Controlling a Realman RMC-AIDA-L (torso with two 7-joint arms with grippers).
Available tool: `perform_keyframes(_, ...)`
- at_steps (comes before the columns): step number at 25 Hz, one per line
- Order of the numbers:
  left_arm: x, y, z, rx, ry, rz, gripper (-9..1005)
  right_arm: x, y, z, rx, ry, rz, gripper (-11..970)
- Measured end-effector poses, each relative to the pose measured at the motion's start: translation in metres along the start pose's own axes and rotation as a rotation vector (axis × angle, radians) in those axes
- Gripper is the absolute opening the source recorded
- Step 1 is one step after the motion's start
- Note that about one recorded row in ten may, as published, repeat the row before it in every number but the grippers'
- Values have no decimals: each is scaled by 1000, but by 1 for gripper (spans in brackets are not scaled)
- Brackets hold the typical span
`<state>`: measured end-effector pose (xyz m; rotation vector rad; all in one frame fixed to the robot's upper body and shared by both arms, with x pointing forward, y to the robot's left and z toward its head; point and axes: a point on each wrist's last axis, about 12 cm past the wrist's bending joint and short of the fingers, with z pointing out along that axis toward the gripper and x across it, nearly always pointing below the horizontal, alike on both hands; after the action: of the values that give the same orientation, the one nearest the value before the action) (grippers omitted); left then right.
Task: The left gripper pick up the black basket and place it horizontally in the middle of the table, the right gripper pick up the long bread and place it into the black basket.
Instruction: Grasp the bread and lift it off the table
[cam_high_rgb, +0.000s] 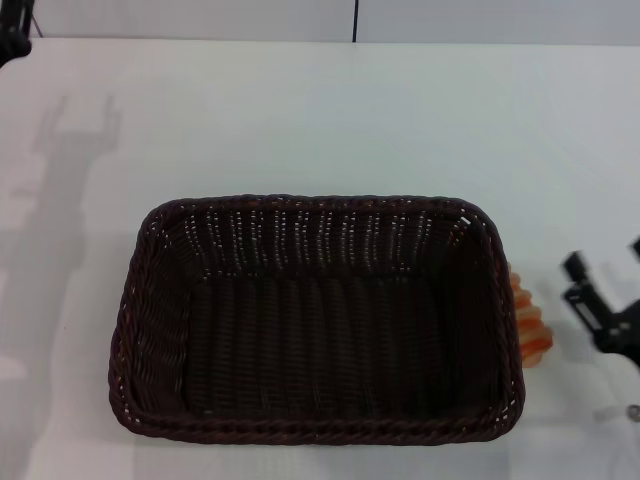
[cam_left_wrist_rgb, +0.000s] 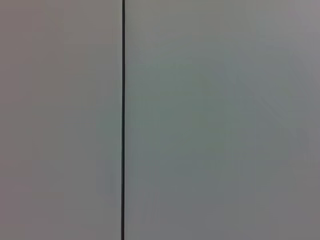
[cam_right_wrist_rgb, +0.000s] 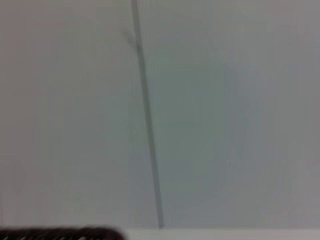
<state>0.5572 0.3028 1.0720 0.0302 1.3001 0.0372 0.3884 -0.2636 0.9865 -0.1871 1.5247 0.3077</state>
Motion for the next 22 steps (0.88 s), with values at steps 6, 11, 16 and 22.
perform_keyframes(6,1,1,-5,9,-2,0,592,8,12,15,-96,80,-5,802)
perform_keyframes(11,1,-2,-3,24,-4,12,591,14,17,27,-136,137,-6,798)
perform_keyframes(16,1,-4,-3,34,-7,16,590,19,20,37,-159,194,-8,794)
perform_keyframes(22,1,-4,-3,41,-9,21,591,24,24,47,-180,257,-12,789)
